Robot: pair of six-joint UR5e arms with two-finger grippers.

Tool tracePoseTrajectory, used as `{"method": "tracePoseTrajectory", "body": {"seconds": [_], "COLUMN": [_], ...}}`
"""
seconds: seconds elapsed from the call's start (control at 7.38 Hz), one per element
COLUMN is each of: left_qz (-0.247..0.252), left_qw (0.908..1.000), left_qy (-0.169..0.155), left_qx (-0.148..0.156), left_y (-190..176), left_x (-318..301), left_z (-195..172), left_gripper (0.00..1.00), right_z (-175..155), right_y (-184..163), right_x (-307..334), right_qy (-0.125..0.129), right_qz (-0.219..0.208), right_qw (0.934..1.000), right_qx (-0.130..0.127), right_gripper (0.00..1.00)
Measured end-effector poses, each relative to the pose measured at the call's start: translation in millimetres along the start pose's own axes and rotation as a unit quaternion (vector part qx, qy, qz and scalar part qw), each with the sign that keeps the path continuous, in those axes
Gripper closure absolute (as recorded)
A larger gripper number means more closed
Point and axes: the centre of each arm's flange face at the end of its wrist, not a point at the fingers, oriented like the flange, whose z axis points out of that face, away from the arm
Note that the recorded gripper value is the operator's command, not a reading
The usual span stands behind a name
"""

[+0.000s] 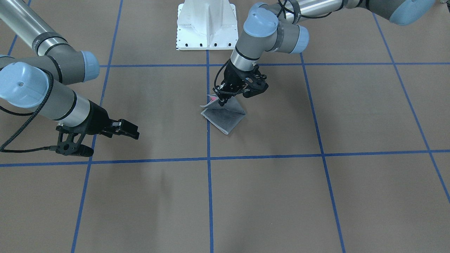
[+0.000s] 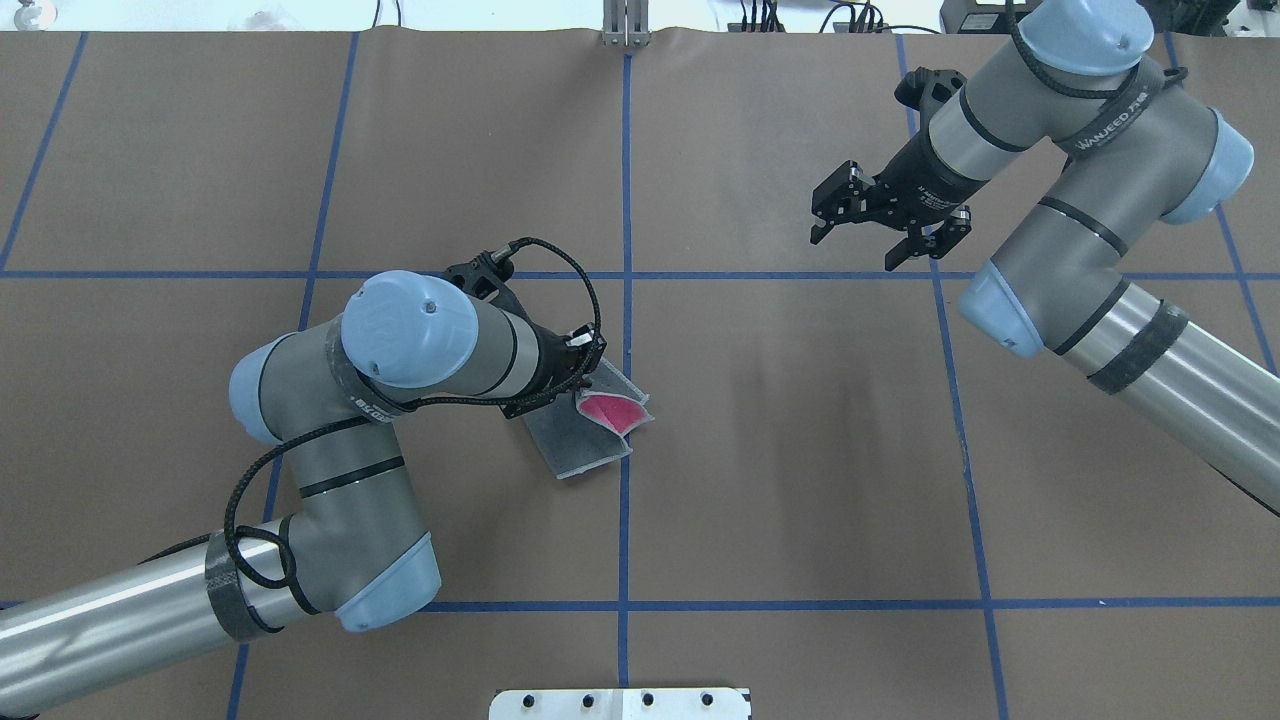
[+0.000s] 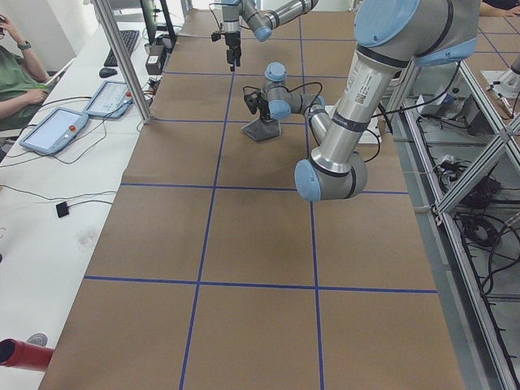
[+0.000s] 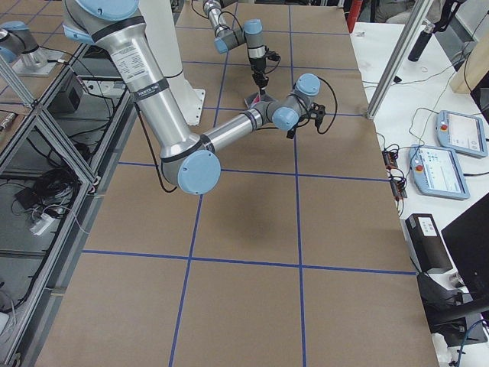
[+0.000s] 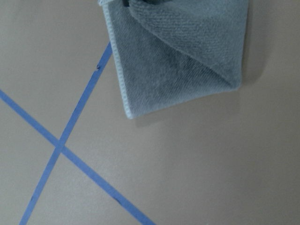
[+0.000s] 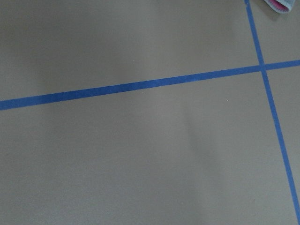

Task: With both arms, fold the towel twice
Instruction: 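Lift the grasped end and fold it over toward the far end with the left gripper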

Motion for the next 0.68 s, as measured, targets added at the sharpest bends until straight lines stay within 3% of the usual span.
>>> {"method": "tracePoseTrajectory", "body": {"seconds": [0.41, 0.68], "left_qz": [-0.011, -0.015], "left_qw": [0.9999, 0.9999], "left_qy": [0.005, -0.003], "left_qx": [0.005, 0.004], "left_y": [-32.4, -45.2], "left_x": [6.0, -2.6], "left_z": [-5.9, 12.1], "left_gripper": [1.0, 1.0], "right_z": [7.9, 10.5], "right_y": [2.6, 4.0], "right_x": [0.3, -0.7], "right_qy": [0.004, 0.005], "right_qz": [-0.002, -0.003], "right_qw": [1.0, 1.0], "right_qx": [-0.004, -0.003], "right_gripper": [0.0, 0.0]}}
